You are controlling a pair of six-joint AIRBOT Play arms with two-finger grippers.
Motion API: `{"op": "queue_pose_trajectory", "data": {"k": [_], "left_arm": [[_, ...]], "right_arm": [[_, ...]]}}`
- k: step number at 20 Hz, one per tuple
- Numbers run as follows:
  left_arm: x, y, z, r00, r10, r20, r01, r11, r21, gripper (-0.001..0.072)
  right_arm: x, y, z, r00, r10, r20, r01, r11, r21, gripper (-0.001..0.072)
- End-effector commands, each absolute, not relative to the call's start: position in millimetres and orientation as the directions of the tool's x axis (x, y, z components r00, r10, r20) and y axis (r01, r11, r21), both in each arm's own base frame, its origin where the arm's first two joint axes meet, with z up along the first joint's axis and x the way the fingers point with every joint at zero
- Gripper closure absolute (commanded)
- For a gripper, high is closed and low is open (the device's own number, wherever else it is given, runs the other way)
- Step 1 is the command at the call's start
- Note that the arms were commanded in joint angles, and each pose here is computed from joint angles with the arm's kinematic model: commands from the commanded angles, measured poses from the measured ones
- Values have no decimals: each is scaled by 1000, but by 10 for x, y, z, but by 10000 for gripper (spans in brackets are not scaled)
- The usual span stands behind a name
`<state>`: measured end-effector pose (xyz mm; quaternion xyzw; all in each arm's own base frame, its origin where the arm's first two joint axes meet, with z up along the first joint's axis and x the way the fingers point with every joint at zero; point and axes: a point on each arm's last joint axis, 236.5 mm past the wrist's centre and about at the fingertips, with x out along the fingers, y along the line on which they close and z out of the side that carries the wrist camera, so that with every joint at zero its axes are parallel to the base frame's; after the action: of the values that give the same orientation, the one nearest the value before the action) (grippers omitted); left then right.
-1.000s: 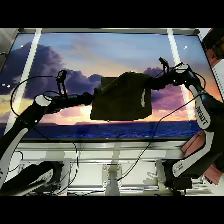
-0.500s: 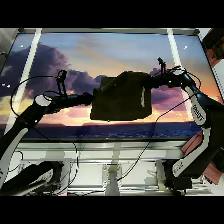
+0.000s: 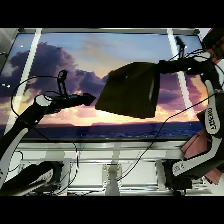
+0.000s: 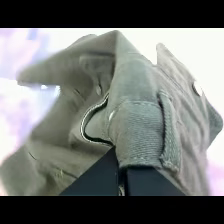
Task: Fold the clothes and pants, and hang the long-sleeved shirts on hangers.
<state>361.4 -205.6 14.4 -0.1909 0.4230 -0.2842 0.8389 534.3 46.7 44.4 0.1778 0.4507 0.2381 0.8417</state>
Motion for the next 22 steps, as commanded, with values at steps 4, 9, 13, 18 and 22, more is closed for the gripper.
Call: {"op": "queue_pose_trajectory", "data": {"k": [4,9,13,18,22], "left_arm": [[3316,-2475,139,387,-697,-603,405,717,-568,54],[3366,-2688,201,451,-681,-577,445,732,-516,54],[3368,-2762,227,469,-678,-566,458,734,-501,54],[3368,-2762,226,469,-678,-566,459,734,-500,55],[3368,-2762,226,469,-678,-566,459,734,-500,54]], "right_arm": [[5026,-446,-194,345,228,-911,-1,970,242,675],[4804,-1164,-299,255,-75,-964,167,985,-32,675],[4747,-1144,-304,235,-58,-970,167,986,-18,219],[4574,-910,-224,192,74,-979,132,986,101,269],[4339,-427,-276,147,331,-932,89,934,346,340]]}}
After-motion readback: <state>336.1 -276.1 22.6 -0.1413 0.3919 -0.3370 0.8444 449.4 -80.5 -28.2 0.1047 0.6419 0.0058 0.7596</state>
